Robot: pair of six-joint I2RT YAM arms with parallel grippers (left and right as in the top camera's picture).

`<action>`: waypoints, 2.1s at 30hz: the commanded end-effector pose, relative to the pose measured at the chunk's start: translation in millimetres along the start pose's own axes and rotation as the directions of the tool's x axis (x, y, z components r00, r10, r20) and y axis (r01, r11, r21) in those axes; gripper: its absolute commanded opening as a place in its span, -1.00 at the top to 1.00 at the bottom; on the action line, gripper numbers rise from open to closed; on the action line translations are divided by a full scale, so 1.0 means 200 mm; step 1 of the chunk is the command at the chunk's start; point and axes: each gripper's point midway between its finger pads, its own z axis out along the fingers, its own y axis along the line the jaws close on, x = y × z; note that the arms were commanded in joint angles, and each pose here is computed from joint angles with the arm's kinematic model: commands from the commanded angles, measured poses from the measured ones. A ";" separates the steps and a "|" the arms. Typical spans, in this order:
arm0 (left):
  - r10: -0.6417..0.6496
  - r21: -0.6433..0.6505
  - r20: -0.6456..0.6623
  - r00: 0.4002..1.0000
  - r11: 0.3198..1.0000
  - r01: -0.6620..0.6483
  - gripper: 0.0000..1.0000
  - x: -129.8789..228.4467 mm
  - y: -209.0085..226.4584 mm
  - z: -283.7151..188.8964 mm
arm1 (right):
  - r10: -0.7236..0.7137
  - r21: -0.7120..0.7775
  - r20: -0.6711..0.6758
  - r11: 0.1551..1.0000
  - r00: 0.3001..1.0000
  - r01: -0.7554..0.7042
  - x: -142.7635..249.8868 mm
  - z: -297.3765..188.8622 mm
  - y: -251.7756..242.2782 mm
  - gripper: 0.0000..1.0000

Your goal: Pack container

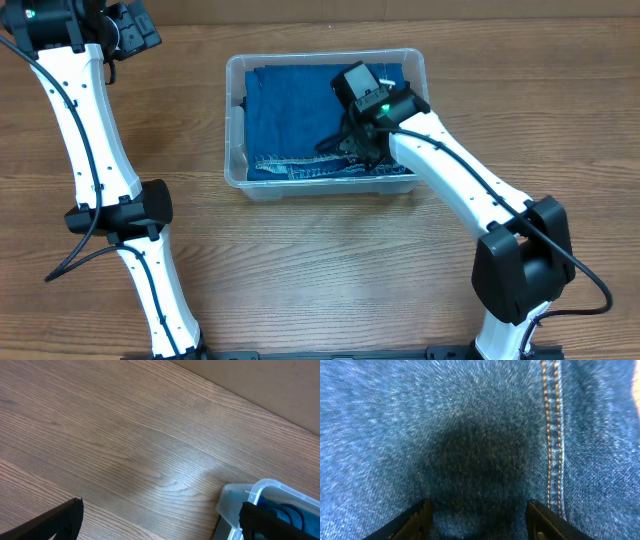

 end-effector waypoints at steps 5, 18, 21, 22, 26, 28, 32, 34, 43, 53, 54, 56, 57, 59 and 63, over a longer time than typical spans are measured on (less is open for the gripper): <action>0.014 -0.001 0.044 0.999 1.000 -0.014 -1.00 -0.03 0.01 -0.10 | -0.062 -0.111 0.056 0.992 0.997 0.067 -0.15 -0.19 0.09 -0.37; 0.014 -0.001 0.044 0.999 1.000 -0.014 -1.00 -0.03 0.01 -0.10 | -0.240 -0.217 -0.113 0.953 0.964 0.212 0.24 -0.02 0.50 -0.49; 0.014 -0.001 0.044 0.999 1.000 -0.014 -1.00 -0.03 0.01 -0.10 | -0.243 -0.192 -0.149 0.958 0.959 0.213 0.29 0.11 0.49 -0.50; 0.014 -0.001 0.044 0.999 1.000 -0.014 -1.00 -0.03 0.01 -0.10 | -0.241 -0.186 -0.138 0.959 0.961 0.213 0.27 0.12 0.49 -0.50; 0.014 -0.001 0.044 0.999 1.000 -0.014 -1.00 -0.03 0.01 -0.10 | -0.218 -0.184 -0.096 0.963 0.971 0.197 0.15 -0.01 0.49 -0.53; 0.014 -0.001 0.044 0.999 1.000 -0.014 -1.00 -0.03 0.01 -0.10 | -0.184 -0.155 -0.032 0.972 0.982 0.177 -0.01 -0.18 0.43 -0.69; 0.014 -0.001 0.044 0.999 1.000 -0.014 -1.00 -0.03 0.01 -0.10 | -0.067 -0.042 0.106 0.997 0.992 0.071 -0.33 -0.61 0.11 -1.00; 0.014 -0.001 0.044 0.999 1.000 -0.014 -1.00 -0.03 0.01 -0.10 | -0.016 0.025 0.134 1.000 0.991 0.013 -0.39 -0.73 -0.09 -1.00; 0.014 -0.001 0.044 0.999 1.000 -0.014 -1.00 -0.03 0.01 -0.10 | 0.144 0.240 0.158 0.954 0.977 -0.179 -0.47 -0.95 -0.84 -1.00; 0.014 -0.001 0.044 0.999 1.000 -0.014 -1.00 -0.03 0.01 -0.10 | 0.175 -0.055 0.631 0.982 0.756 -0.181 -0.74 -1.60 -1.11 -1.00; 0.014 -0.001 0.044 0.999 1.000 -0.014 -1.00 -0.03 0.01 -0.10 | 0.176 -0.065 0.659 0.982 0.732 -0.177 -0.72 -1.63 -1.11 -1.00; 0.014 -0.001 0.044 0.999 1.000 -0.014 -1.00 -0.03 0.01 -0.10 | 0.179 -0.111 0.725 0.983 0.665 -0.143 -0.63 -1.67 -1.09 -1.00; 0.014 -0.001 0.044 0.999 1.000 -0.014 -1.00 -0.03 0.01 -0.10 | 0.180 -0.127 0.741 0.984 0.647 -0.128 -0.59 -1.67 -1.09 -1.00; 0.014 -0.001 0.044 0.999 1.000 -0.014 -1.00 -0.03 0.01 -0.10 | 0.183 -0.151 0.775 0.983 0.605 -0.103 -0.44 -1.62 -1.09 -1.00; 0.014 -0.001 0.044 0.999 1.000 -0.014 -1.00 -0.03 0.01 -0.10 | 0.188 -0.176 0.839 0.982 0.511 -0.072 -0.16 -1.52 -1.11 -1.00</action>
